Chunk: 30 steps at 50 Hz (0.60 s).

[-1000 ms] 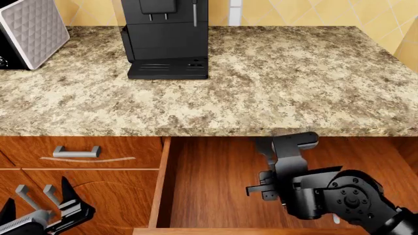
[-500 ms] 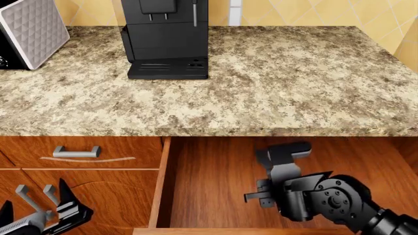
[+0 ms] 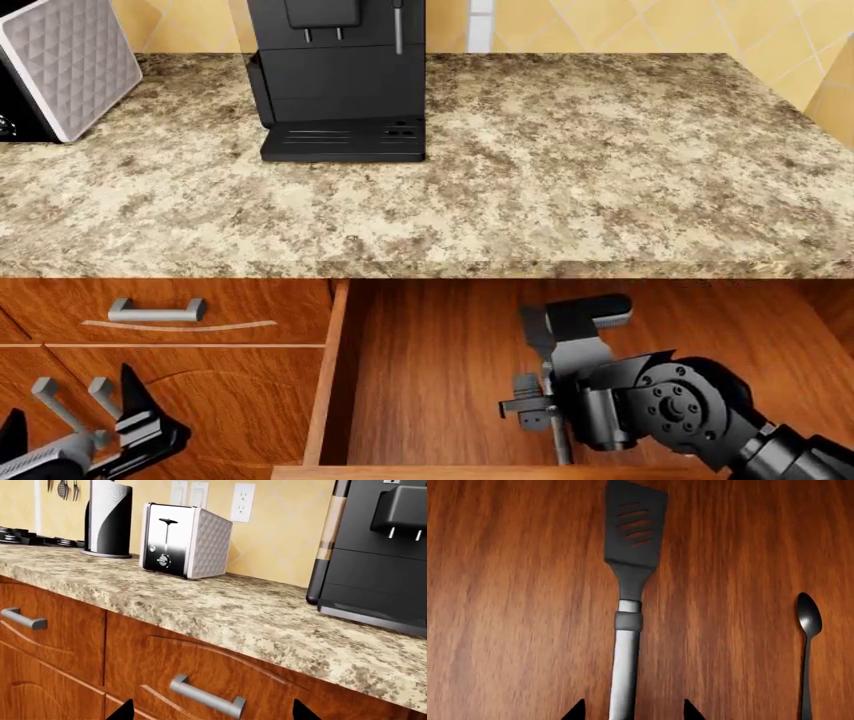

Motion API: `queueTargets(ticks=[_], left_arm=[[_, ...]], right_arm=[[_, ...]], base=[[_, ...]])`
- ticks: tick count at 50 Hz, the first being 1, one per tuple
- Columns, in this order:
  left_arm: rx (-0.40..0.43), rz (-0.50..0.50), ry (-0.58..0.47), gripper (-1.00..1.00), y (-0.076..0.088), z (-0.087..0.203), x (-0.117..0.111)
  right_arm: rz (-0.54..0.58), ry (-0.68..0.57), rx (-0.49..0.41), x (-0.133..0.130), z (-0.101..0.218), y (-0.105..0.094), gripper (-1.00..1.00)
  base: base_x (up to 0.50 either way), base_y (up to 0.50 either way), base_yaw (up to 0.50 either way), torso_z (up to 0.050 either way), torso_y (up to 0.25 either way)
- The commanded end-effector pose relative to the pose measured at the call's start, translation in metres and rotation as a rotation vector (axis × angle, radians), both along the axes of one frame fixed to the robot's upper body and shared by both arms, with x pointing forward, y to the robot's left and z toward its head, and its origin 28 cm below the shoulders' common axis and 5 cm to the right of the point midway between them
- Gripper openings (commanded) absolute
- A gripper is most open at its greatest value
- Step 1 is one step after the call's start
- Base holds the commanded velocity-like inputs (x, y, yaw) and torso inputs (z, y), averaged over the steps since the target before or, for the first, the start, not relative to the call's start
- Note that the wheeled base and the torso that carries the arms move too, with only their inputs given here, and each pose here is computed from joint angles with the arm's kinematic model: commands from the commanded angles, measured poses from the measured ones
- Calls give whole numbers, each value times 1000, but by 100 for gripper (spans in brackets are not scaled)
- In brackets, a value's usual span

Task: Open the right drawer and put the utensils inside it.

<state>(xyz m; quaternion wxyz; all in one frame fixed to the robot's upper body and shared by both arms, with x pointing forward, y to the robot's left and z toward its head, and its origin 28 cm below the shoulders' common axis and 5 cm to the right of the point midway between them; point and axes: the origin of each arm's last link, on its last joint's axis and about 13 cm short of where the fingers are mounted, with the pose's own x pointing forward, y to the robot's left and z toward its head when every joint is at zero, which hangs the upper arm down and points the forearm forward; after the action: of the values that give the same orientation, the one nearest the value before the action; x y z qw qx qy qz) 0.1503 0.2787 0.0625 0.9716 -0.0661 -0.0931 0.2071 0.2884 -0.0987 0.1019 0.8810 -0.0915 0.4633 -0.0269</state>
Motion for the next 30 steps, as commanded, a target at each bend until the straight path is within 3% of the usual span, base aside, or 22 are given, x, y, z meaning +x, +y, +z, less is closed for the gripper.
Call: queueTargets(ticks=[1,30], left_arm=[[2,-3,-1,100,0,1,1],[9,-10,1,100,-2,2,3]], right_arm=[[1,-2,0,1,4,-2,100],[36,-262,32,-47,83,-13,100]], base=[[0,0,0,0,0],[0,0,0,0,0]])
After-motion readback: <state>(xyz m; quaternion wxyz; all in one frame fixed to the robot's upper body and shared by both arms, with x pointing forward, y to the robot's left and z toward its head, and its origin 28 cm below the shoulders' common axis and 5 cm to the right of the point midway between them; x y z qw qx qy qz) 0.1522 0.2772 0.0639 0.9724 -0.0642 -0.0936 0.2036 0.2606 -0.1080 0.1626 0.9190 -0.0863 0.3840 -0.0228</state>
